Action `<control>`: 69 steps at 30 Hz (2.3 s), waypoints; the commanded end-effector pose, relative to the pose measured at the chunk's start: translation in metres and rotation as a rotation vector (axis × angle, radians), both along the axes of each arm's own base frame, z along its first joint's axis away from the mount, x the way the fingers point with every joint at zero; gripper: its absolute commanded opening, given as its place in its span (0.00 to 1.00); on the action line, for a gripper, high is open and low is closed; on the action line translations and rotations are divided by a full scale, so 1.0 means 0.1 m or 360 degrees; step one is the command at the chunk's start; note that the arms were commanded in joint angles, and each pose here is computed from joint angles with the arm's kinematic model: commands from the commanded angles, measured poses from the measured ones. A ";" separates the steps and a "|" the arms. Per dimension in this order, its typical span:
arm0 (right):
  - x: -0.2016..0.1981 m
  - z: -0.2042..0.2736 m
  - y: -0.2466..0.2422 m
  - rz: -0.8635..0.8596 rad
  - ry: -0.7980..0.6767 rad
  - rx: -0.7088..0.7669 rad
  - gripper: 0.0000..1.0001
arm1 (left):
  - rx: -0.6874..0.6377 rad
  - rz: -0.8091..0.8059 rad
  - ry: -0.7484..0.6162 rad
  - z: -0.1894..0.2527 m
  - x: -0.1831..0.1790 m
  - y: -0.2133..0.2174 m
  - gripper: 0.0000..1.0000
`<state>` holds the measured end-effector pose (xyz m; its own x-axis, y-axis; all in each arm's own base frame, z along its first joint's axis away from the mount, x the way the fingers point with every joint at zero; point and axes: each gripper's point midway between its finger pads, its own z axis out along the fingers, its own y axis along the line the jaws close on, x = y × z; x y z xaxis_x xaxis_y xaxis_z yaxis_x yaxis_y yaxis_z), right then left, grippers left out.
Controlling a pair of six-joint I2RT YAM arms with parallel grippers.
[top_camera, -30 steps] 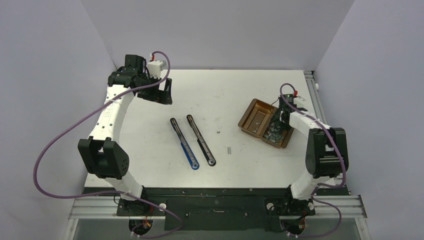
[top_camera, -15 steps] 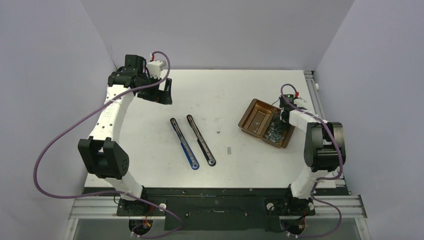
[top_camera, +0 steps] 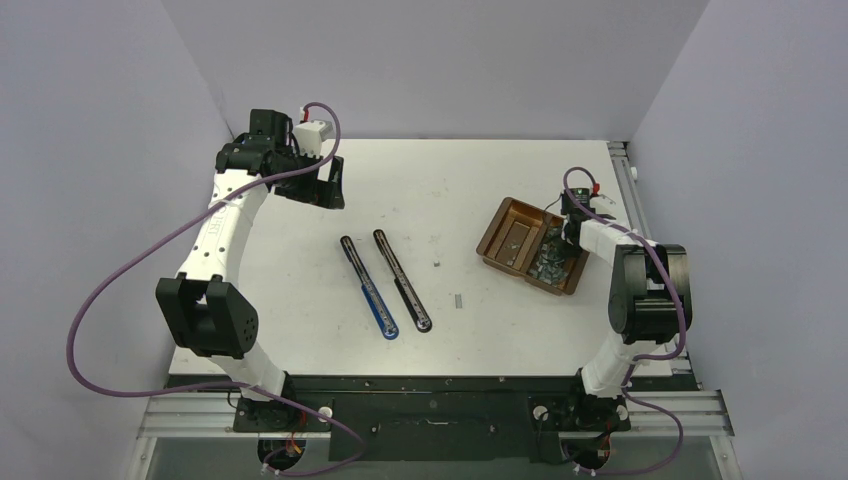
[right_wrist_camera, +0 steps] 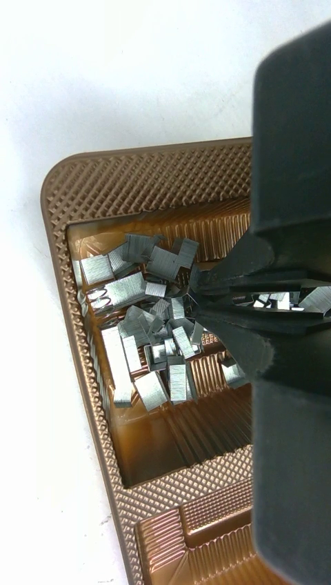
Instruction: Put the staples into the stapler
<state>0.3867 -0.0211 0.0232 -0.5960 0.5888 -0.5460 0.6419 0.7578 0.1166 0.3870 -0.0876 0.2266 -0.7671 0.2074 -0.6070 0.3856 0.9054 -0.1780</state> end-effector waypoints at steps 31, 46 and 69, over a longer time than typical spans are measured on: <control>-0.34 0.16 0.13 -0.0044 -0.0058 0.0127 0.42 | -0.0027 -0.0005 -0.0080 0.13 0.06 0.00 0.96; -0.14 -0.01 0.11 -0.0117 -0.0032 0.0108 0.32 | 0.0002 -0.0004 -0.0076 0.11 0.05 0.04 0.96; -0.19 0.22 0.10 -0.0079 -0.0101 0.0113 0.09 | -0.0004 0.0001 -0.0081 0.13 0.04 0.05 0.96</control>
<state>0.3664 -0.0076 0.0216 -0.5550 0.6640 -0.5011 0.6793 0.7094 0.1877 0.3879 -0.0838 0.2264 -0.7671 0.2049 -0.6079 0.3809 0.9080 -0.1746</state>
